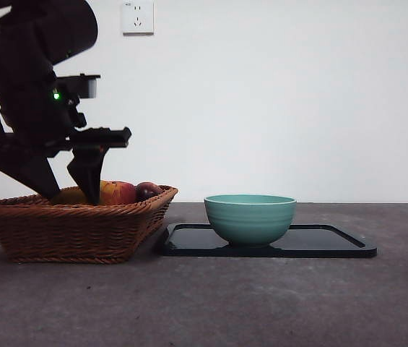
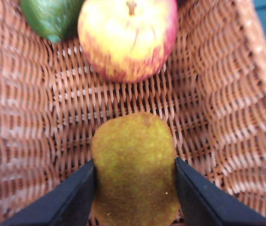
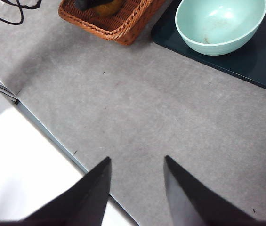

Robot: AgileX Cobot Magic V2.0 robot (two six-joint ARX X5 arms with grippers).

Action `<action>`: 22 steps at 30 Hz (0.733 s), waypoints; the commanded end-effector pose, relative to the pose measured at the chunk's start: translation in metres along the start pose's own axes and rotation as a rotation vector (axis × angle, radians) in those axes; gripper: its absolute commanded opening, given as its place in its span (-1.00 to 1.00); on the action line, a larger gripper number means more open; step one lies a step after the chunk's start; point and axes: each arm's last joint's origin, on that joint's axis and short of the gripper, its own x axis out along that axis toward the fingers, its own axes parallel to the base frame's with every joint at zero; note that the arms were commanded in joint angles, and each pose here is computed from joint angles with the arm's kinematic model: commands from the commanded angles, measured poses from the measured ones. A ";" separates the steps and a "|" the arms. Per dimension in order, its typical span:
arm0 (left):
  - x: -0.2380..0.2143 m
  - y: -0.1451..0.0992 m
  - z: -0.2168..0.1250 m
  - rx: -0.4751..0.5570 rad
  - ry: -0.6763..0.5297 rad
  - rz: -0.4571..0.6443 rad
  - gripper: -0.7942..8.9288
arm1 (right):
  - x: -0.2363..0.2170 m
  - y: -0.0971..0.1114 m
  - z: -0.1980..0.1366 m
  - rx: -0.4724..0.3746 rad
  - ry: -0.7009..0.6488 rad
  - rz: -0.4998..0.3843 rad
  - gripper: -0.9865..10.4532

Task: Pick up the wifruite, put it on the bowl, pick up the plate, put it on desk

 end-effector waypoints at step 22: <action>0.011 -0.002 -0.001 0.020 0.032 0.010 -0.10 | -0.001 0.002 0.002 -0.019 -0.011 0.009 -0.52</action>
